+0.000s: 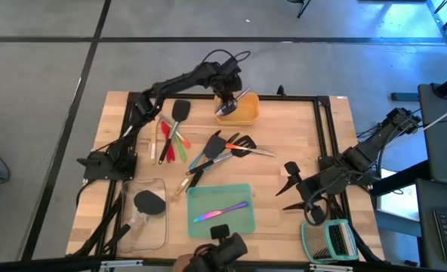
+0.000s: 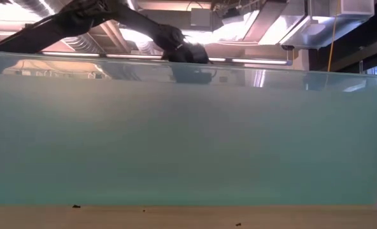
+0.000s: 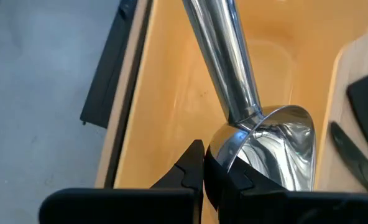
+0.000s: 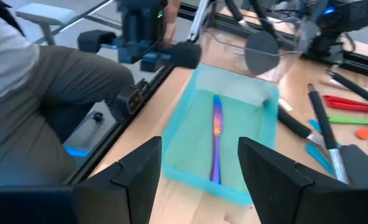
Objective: Pick & Place Kitchen Items
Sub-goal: Put the steel scope into the yellow bin
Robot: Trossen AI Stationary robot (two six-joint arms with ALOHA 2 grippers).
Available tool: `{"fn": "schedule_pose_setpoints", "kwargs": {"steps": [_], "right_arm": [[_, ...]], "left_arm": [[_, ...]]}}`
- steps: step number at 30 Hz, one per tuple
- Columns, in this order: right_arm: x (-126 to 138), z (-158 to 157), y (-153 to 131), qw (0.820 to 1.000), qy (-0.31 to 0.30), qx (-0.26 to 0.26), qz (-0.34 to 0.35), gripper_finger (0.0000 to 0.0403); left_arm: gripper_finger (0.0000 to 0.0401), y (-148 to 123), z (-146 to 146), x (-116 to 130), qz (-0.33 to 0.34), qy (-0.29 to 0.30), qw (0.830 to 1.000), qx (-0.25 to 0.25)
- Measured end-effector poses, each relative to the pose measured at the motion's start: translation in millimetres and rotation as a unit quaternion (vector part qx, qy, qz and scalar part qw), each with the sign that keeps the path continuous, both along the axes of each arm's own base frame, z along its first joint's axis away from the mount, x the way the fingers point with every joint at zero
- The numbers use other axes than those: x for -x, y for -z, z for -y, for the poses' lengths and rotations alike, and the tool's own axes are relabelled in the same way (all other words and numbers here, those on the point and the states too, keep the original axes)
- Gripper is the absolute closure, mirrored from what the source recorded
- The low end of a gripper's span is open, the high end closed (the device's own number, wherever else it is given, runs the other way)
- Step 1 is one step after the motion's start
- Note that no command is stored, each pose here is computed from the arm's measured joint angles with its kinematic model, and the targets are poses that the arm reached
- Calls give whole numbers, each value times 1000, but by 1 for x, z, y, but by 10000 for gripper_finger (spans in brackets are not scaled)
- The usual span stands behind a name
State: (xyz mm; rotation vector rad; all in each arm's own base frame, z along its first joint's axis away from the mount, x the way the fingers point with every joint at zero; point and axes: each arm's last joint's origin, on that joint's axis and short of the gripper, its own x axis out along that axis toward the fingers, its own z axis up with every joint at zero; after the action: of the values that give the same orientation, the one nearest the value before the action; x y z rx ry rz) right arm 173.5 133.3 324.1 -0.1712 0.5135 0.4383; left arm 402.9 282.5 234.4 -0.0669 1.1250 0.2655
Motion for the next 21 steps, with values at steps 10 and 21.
{"fn": "schedule_pose_setpoints", "kwargs": {"steps": [10,21], "right_arm": [[0,0,0,1000,1,1,3,187],[0,1,0,1000,8,6,6,187]], "left_arm": [[396,7,2,0,-7,4,999,31],[388,43,0,-6,-35,-11,997,67]]}}
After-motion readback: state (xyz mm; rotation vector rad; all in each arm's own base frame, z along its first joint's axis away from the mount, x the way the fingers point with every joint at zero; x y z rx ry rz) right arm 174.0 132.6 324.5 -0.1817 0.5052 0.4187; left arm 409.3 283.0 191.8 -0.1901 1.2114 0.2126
